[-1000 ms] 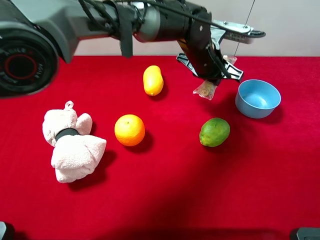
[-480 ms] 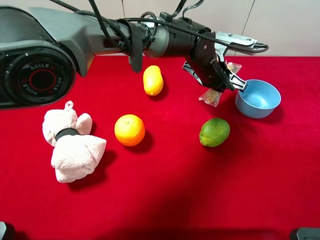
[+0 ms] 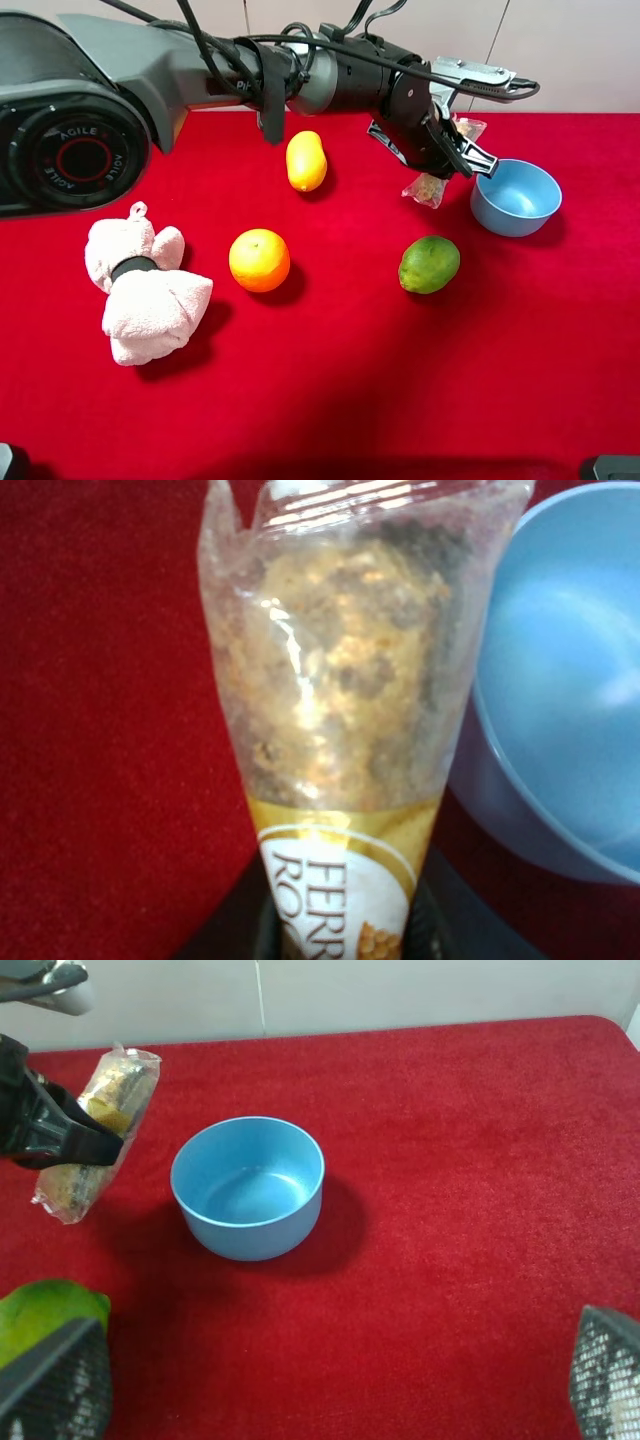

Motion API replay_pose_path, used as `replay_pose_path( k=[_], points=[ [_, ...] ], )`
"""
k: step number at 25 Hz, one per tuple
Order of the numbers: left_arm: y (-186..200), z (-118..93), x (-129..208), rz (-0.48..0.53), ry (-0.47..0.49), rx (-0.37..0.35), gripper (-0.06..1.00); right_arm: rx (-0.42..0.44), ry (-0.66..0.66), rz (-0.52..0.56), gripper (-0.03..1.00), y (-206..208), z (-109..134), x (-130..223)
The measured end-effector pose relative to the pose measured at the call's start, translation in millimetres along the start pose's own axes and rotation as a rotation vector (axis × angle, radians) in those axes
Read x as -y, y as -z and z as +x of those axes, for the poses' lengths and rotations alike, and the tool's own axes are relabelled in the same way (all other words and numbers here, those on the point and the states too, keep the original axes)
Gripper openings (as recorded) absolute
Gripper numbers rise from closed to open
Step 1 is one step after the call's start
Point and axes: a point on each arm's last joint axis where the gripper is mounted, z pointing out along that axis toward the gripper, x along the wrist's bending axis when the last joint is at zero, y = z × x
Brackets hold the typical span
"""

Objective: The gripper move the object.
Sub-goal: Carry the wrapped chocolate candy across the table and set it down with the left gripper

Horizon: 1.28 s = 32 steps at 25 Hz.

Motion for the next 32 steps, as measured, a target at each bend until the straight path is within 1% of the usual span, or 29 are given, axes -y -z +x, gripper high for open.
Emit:
replay_pose_path(
  k=[6, 8, 11, 14, 16, 17, 20, 32],
  points=[
    [0.0, 0.3, 1.4, 0.015, -0.001, -0.003, 0.22, 0.0, 0.0, 0.0, 0.69, 0.0, 0.0, 0.0],
    [-0.7, 0.6, 2.8, 0.02, -0.001, -0.004, 0.25, 0.0, 0.0, 0.0, 0.69, 0.0, 0.0, 0.0],
    [-3.7, 2.0, 8.4, 0.03, -0.001, -0.007, 0.37, 0.0, 0.0, 0.0, 0.69, 0.0, 0.0, 0.0],
    [-6.0, 3.1, 12.8, 0.039, 0.0, -0.01, 0.51, 0.0, 0.0, -0.001, 0.69, 0.0, 0.0, -0.1],
    [-6.5, 3.0, 11.8, 0.019, 0.0, -0.007, 0.59, 0.0, 0.0, -0.001, 0.69, 0.0, 0.0, -0.1],
    [-6.7, 2.9, 11.3, 0.012, 0.0, -0.005, 0.61, 0.0, 0.0, -0.001, 0.69, 0.0, 0.0, -0.1],
    [-6.8, 2.7, 9.9, -0.005, 0.0, -0.003, 0.64, 0.0, 0.0, -0.001, 0.69, 0.0, 0.0, -0.1],
    [-6.8, 2.8, 10.1, -0.004, -0.001, -0.003, 0.65, 0.0, 0.0, -0.001, 0.69, 0.0, 0.0, -0.1]
  ],
)
